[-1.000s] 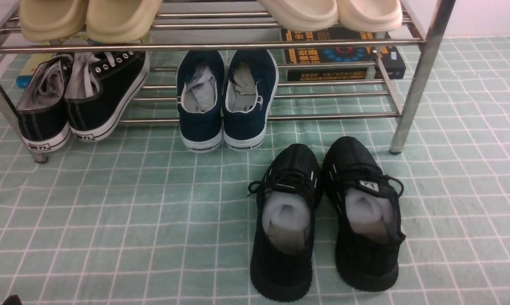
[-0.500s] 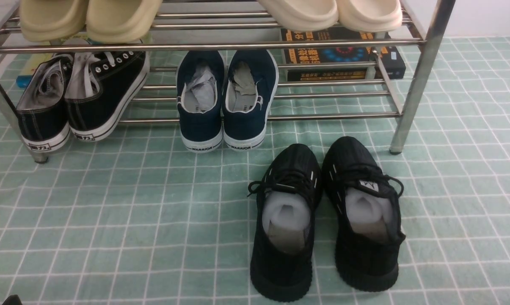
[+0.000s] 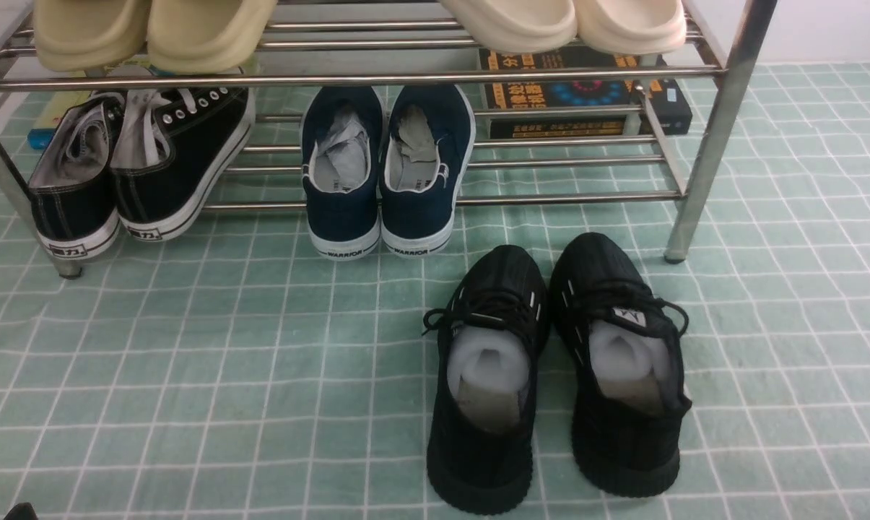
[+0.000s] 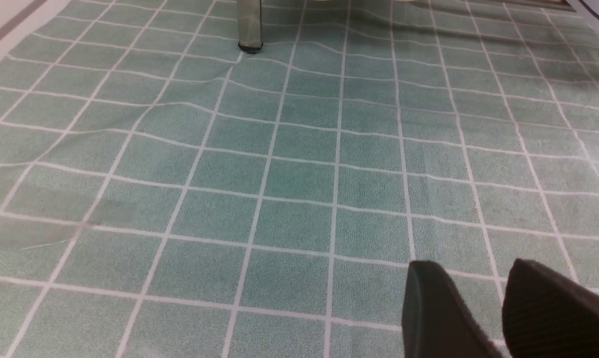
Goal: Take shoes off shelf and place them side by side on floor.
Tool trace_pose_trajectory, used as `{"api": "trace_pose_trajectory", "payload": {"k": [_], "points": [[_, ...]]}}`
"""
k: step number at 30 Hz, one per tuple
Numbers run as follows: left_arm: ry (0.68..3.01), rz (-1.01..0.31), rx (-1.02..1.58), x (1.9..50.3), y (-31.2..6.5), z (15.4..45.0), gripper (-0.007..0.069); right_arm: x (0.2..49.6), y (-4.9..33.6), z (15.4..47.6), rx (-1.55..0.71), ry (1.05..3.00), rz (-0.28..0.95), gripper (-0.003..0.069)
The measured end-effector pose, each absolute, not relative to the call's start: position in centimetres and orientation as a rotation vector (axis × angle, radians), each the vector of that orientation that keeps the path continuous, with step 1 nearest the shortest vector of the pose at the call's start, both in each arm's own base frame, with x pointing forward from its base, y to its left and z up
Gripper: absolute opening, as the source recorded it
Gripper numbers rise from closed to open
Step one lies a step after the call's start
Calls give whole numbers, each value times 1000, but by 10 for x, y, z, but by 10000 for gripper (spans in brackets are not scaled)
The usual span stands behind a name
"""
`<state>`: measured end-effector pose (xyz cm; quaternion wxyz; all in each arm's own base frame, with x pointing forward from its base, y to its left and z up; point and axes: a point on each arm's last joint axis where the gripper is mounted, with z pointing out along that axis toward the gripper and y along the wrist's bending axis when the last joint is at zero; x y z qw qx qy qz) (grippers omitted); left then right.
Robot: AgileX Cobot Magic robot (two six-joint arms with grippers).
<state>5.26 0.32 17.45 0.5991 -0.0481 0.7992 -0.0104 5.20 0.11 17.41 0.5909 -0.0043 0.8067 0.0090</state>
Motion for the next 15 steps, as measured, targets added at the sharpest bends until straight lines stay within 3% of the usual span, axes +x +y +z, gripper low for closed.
{"api": "trace_pose_trajectory", "payload": {"k": [15], "points": [[1853,-24,-112,53,3,174,242,52,1,174,-10,1877,21,137]]}}
